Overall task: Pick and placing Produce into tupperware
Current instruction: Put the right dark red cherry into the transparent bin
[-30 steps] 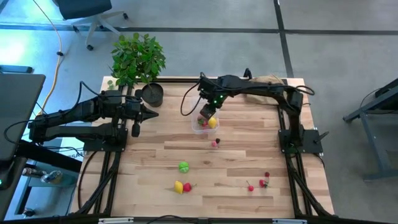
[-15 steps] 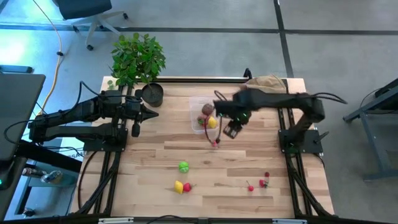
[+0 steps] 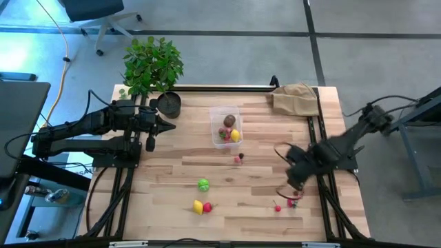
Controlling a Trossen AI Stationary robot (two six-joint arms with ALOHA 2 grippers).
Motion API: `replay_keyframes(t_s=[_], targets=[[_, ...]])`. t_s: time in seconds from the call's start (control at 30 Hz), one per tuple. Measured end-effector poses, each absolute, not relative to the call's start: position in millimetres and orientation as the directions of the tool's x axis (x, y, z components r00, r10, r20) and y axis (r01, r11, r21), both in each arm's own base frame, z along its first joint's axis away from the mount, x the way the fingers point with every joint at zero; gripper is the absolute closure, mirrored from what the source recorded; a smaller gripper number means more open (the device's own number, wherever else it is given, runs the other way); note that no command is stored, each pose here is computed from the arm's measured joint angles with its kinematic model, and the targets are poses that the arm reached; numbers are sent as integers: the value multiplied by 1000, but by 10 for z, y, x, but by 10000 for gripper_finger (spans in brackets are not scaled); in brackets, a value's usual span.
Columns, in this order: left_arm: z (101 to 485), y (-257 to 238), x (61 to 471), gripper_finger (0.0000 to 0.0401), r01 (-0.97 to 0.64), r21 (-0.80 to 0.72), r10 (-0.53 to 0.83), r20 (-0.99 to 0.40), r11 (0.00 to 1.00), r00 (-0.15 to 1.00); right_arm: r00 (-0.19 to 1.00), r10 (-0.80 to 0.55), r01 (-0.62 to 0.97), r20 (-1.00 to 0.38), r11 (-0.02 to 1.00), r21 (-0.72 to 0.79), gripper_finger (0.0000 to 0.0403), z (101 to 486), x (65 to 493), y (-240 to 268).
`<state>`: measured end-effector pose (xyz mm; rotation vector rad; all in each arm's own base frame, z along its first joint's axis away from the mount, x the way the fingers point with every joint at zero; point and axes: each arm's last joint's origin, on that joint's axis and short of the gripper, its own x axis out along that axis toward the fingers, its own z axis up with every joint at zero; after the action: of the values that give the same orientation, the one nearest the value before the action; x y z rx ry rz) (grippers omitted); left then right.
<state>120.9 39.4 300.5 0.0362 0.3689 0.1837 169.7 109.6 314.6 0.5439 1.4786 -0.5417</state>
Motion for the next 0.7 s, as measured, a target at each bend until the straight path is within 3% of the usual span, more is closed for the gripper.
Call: replay_keyframes(t_s=[0.27, 0.43, 0.7], targets=[[3005, 395, 1209, 400, -172, 68, 185, -355, 983, 916, 26, 32, 823, -999, 566, 39, 256, 2496, 1238, 1300], [3005, 394, 1209, 400, -172, 68, 185, -355, 983, 916, 32, 100, 867, -994, 493, 77, 256, 2145, 1201, 1363], [3005, 395, 1209, 400, -172, 68, 185, -355, 983, 916, 154, 141, 919, -978, 342, 194, 256, 1808, 1234, 1371]])
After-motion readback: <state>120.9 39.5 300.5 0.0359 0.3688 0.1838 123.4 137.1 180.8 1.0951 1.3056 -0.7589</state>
